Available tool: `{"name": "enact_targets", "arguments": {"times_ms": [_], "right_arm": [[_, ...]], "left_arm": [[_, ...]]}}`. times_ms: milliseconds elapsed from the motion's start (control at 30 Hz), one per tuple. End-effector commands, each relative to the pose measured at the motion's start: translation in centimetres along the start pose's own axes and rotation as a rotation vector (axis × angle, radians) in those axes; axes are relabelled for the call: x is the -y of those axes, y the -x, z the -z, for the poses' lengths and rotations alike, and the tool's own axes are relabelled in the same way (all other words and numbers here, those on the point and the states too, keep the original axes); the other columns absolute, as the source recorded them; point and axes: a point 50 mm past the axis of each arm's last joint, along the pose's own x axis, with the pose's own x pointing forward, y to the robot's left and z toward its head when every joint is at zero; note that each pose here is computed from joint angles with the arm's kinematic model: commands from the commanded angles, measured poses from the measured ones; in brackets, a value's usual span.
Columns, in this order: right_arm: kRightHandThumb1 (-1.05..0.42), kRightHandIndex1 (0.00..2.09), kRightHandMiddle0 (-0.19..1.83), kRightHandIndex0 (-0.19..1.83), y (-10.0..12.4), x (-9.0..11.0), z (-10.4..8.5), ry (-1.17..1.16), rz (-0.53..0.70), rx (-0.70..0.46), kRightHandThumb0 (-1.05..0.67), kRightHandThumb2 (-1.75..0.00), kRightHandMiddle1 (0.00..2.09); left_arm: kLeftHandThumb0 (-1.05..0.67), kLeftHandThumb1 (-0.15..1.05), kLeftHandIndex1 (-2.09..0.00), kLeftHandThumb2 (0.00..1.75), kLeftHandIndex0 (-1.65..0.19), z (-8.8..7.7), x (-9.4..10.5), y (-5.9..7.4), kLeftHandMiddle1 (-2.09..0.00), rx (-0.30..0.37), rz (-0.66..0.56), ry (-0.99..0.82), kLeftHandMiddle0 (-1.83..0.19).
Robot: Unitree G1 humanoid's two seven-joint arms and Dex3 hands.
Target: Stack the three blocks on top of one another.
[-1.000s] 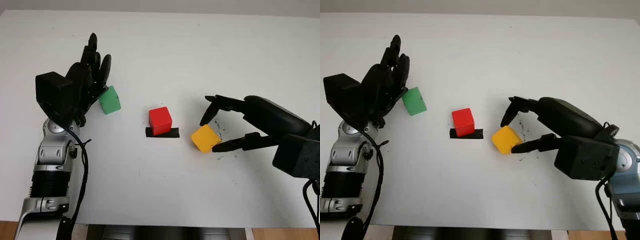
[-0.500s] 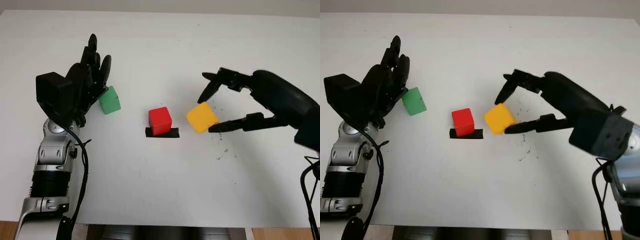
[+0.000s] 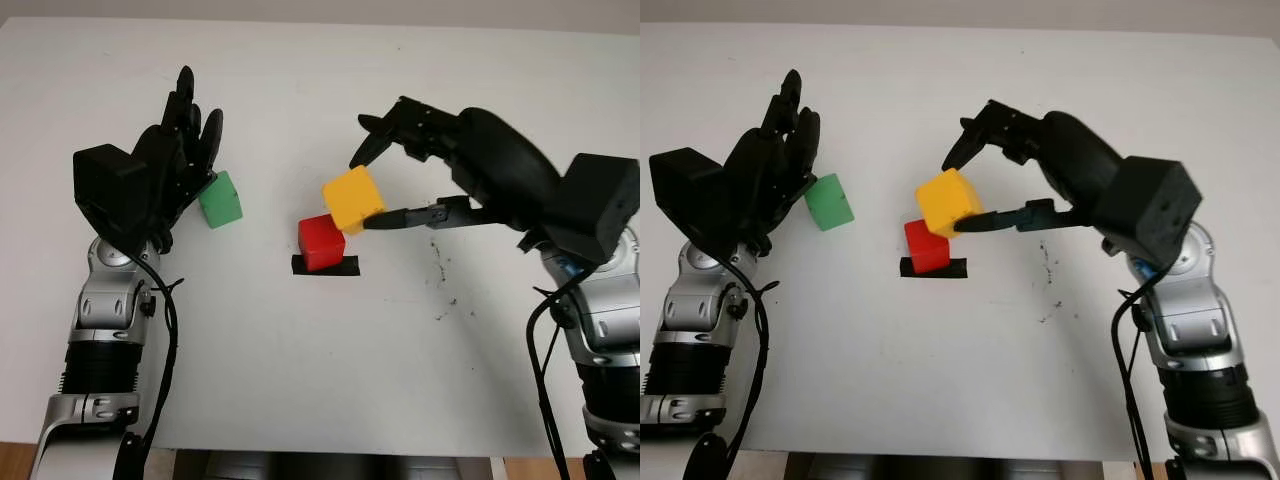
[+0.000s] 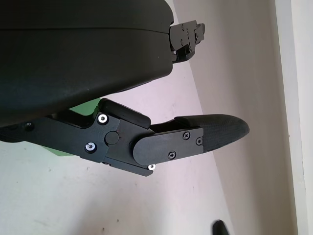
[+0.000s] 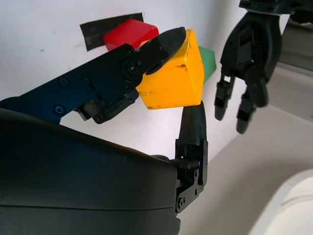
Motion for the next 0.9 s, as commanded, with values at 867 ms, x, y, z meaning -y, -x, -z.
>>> {"name": "enact_targets", "arguments": {"times_ms": [867], "right_arm": [[-0.92,0.07,0.37,0.27,-3.8,-2.8,2.1,-0.155,-0.036,-0.072,-0.53,-0.05,1.69]], "left_arm": [[-0.77,1.05,0.0,0.58,0.19,-0.2,0.2,0.4,0.0,-0.001,-0.017,0.006,0.19]]}}
